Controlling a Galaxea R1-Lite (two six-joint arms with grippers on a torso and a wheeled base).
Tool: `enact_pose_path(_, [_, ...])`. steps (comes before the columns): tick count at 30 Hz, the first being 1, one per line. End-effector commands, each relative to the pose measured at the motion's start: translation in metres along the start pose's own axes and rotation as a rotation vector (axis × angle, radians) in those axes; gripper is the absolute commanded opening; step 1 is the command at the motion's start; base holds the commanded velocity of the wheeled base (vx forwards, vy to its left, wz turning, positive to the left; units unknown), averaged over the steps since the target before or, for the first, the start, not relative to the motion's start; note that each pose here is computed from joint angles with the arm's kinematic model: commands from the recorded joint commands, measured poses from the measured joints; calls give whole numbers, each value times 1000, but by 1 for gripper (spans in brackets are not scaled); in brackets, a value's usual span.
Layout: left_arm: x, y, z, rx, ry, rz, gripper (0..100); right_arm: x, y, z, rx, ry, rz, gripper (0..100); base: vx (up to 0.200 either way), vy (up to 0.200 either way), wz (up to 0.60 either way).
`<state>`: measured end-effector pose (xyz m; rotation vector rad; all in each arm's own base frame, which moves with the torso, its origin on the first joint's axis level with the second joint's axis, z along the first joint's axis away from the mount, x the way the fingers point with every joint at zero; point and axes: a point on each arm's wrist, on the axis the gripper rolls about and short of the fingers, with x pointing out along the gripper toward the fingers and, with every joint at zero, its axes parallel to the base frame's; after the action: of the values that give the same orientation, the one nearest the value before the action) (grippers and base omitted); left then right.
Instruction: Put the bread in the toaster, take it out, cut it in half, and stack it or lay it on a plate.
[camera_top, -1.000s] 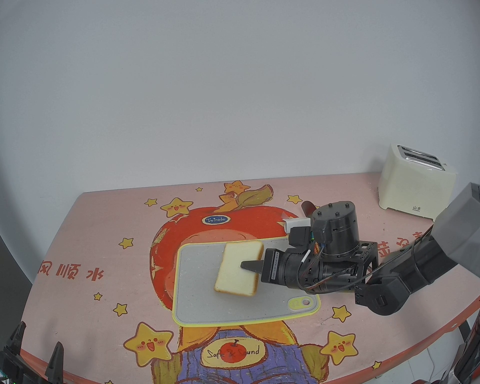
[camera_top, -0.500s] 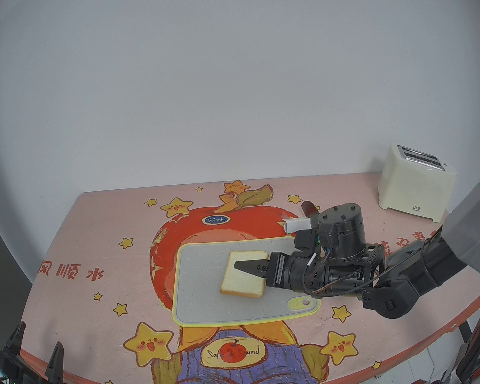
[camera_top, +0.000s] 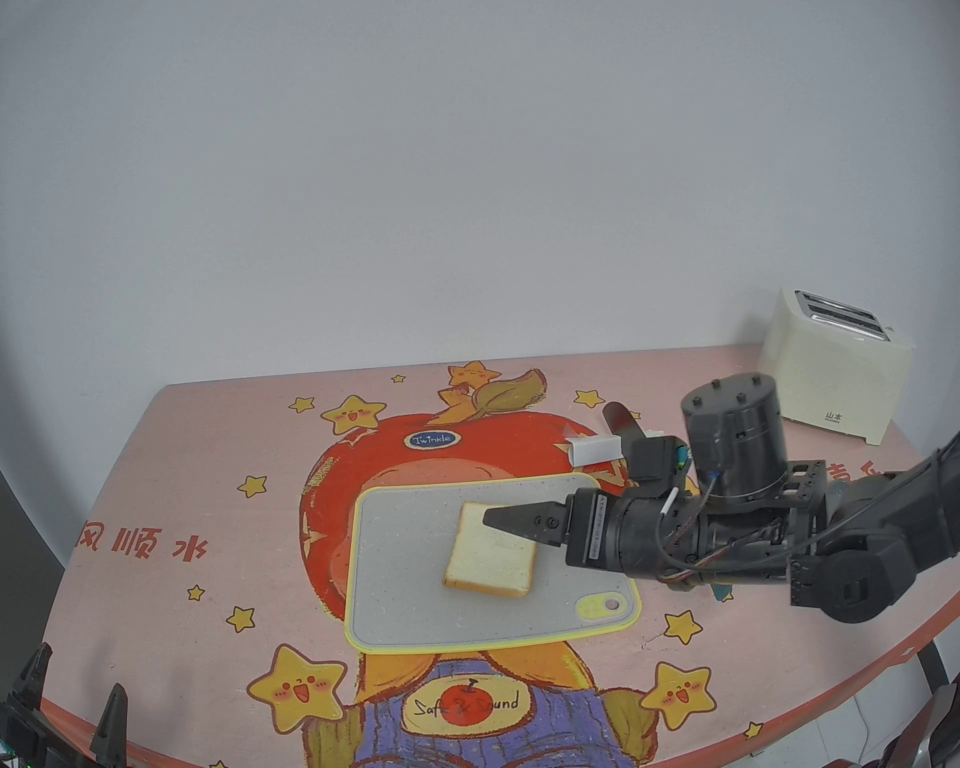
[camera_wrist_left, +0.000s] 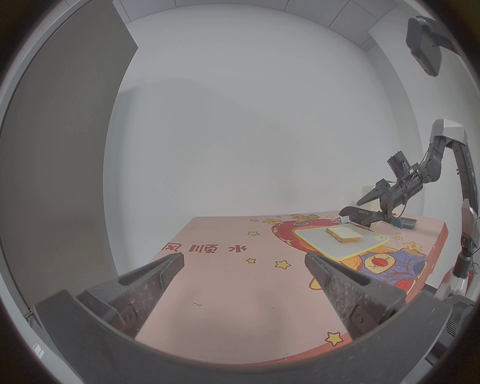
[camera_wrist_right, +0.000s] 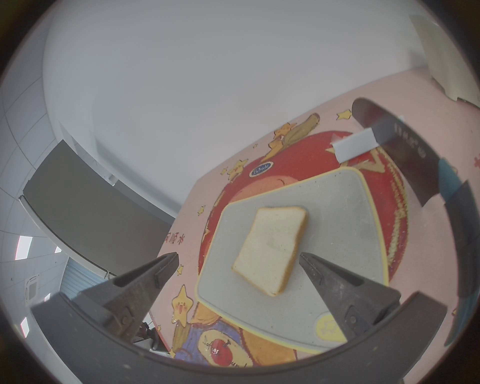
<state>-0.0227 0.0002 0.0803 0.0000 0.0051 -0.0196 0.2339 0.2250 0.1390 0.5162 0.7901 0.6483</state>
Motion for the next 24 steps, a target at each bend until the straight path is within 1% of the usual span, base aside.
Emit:
enact_pose_path(1, [1, 0, -5, 0, 9, 0, 100, -40, 15, 3, -29, -61, 69, 100, 0, 0, 0])
enact_pose_path(2, [1, 0, -5, 0, 7, 0, 100, -48, 18, 0, -48, -67, 87, 100, 0, 0, 0])
enact_pose_path(4, [1, 0, -5, 0, 7, 0, 100, -67, 23, -4, -108, -83, 115, 100, 0, 0, 0])
enact_pose_path(5, [1, 0, -5, 0, 7, 0, 100, -67, 23, -4, -108, -83, 115, 100, 0, 0, 0])
enact_pose_path(6, [1, 0, -5, 0, 7, 0, 100, -81, 24, -4, -169, -110, 127, 100, 0, 0, 0])
enact_pose_path(7, [1, 0, -5, 0, 7, 0, 100, -86, 24, -3, -194, -123, 131, 100, 0, 0, 0])
enact_pose_path(8, [1, 0, -5, 0, 7, 0, 100, -86, 24, -3, -194, -123, 131, 100, 0, 0, 0])
enact_pose_path(9, [1, 0, -5, 0, 7, 0, 100, -100, 24, -1, -233, -164, 141, 100, 0, 0, 0])
enact_pose_path(10, [1, 0, -5, 0, 9, 0, 100, -108, 22, 3, -242, -193, 139, 100, 0, 0, 0])
enact_pose_path(11, [1, 0, -5, 0, 9, 0, 100, -108, 22, 3, -242, -193, 139, 100, 0, 0, 0])
enact_pose_path(12, [1, 0, -5, -2, 7, 0, 100, -123, 22, 9, -271, -246, 142, 100, 0, 0, 0])
enact_pose_path(14, [1, 0, -5, -3, 9, -5, 100, -137, 22, 13, -321, -301, 144, 100, 0, 0, 0])
enact_pose_path(15, [1, 0, -5, -3, 9, -5, 100, -137, 22, 13, -321, -301, 144, 100, 0, 0, 0])
enact_pose_path(16, [1, 0, -5, -3, 9, -6, 100, -154, 21, 16, -351, -354, 147, 100, 0, 0, 0])
enact_pose_path(18, [1, 0, -5, -2, 9, -6, 100, -164, 20, 15, -360, -380, 153, 100, 0, 0, 0])
enact_pose_path(19, [1, 0, -5, -2, 9, -6, 100, -178, 21, 13, -366, -409, 178, 100, 0, 0, 0])
enact_pose_path(21, [1, 0, -5, -2, 9, -6, 100, -194, 23, 11, -372, -440, 215, 100, 0, 0, 0])
enact_pose_path(24, [1, 0, -5, -3, 9, -6, 100, -207, 20, 8, -377, -457, 247, 100, 0, 0, 0])
